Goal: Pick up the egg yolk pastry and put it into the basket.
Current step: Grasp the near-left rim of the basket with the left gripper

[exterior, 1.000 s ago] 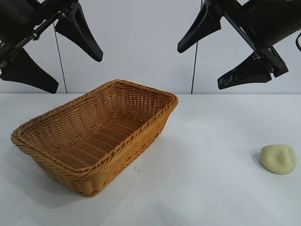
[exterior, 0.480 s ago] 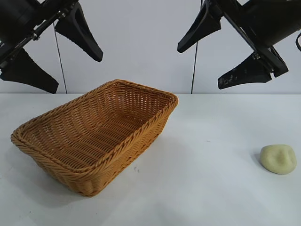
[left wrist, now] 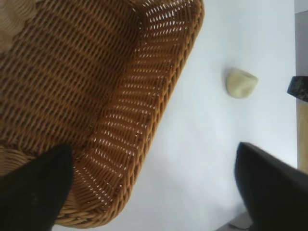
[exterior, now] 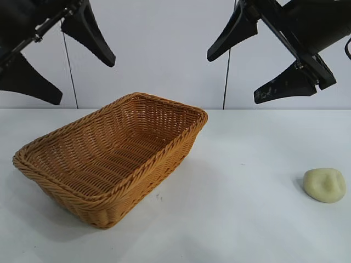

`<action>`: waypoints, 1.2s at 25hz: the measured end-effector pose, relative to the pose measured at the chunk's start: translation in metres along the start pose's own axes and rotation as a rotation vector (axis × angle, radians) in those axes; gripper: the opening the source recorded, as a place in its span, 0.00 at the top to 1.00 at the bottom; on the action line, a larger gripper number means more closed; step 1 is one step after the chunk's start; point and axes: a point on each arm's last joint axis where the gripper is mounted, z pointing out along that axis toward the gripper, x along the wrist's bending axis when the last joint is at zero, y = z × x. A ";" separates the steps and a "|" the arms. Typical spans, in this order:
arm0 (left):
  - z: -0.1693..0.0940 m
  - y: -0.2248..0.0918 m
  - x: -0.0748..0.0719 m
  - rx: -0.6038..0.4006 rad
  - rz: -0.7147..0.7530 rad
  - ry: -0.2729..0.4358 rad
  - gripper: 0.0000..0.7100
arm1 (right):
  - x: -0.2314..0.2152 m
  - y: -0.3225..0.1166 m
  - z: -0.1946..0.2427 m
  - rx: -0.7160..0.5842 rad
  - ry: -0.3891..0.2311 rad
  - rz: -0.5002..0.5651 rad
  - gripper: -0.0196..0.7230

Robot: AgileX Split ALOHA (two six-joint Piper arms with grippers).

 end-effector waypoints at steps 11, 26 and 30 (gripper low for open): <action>-0.043 -0.040 0.011 -0.052 -0.234 0.104 0.08 | 0.000 0.000 0.000 -0.005 -0.002 0.000 0.05; -0.025 -0.048 0.031 -0.050 -0.430 0.307 0.08 | -0.001 0.001 0.000 -0.013 -0.006 0.007 0.05; -0.001 -0.053 0.023 -0.025 -0.454 0.339 0.08 | -0.001 0.001 0.000 -0.013 -0.006 0.007 0.05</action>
